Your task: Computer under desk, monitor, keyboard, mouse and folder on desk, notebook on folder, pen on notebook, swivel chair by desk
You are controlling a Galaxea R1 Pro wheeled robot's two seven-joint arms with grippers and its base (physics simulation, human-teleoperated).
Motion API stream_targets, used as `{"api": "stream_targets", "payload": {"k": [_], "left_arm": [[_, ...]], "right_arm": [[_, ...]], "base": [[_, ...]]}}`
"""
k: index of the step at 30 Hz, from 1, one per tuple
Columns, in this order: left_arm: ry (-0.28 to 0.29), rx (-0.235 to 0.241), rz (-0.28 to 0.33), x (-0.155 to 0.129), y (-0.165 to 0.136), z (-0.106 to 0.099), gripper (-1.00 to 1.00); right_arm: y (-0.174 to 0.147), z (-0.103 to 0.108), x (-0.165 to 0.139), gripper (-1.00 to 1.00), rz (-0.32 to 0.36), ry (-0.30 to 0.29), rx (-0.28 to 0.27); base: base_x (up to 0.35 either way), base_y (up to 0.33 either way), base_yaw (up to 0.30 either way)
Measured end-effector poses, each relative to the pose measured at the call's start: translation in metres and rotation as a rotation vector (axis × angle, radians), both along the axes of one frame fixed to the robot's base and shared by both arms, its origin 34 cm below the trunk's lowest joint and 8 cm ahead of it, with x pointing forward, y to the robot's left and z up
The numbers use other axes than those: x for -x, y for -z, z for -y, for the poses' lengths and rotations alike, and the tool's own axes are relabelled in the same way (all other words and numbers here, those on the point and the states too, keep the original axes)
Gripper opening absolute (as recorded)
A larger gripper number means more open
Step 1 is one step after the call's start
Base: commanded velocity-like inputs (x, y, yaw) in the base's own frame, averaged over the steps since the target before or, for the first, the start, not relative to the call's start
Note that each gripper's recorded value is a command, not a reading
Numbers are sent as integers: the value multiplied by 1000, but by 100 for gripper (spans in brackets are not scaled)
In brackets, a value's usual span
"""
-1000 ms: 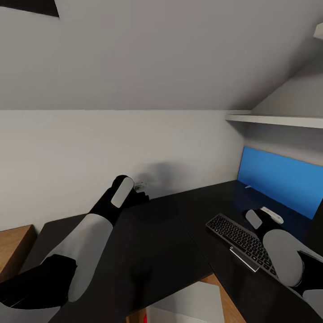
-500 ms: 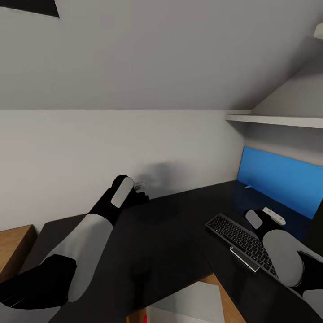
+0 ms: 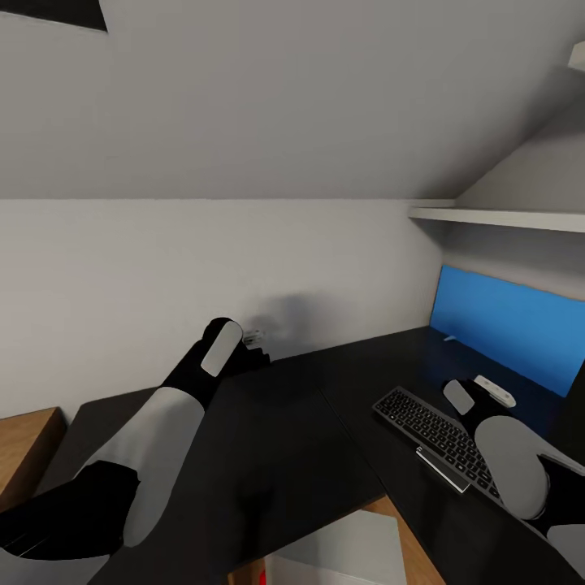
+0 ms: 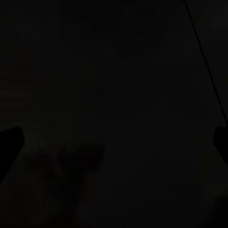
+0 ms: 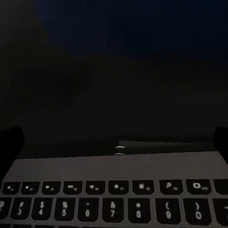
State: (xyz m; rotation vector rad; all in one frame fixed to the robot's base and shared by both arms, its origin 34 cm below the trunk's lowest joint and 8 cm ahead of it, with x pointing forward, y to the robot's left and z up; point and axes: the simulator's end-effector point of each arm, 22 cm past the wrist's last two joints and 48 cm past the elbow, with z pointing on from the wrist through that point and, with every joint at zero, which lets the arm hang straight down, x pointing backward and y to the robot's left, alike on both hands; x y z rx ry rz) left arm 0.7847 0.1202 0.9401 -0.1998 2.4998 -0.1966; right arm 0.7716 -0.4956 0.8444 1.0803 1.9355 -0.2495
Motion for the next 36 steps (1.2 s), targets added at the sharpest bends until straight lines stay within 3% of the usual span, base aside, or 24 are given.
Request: {"api": "stream_targets", "payload": {"k": [10,36], "left_arm": [[0,0,0,0,0,0,100],[1,2,-3,0,1,1,100]], "right_arm": [[0,1,0,100,0,1,0],[-1,2,0,100,2,2,2]], "base": [[141,-130,0],[26,-69,0]]}}
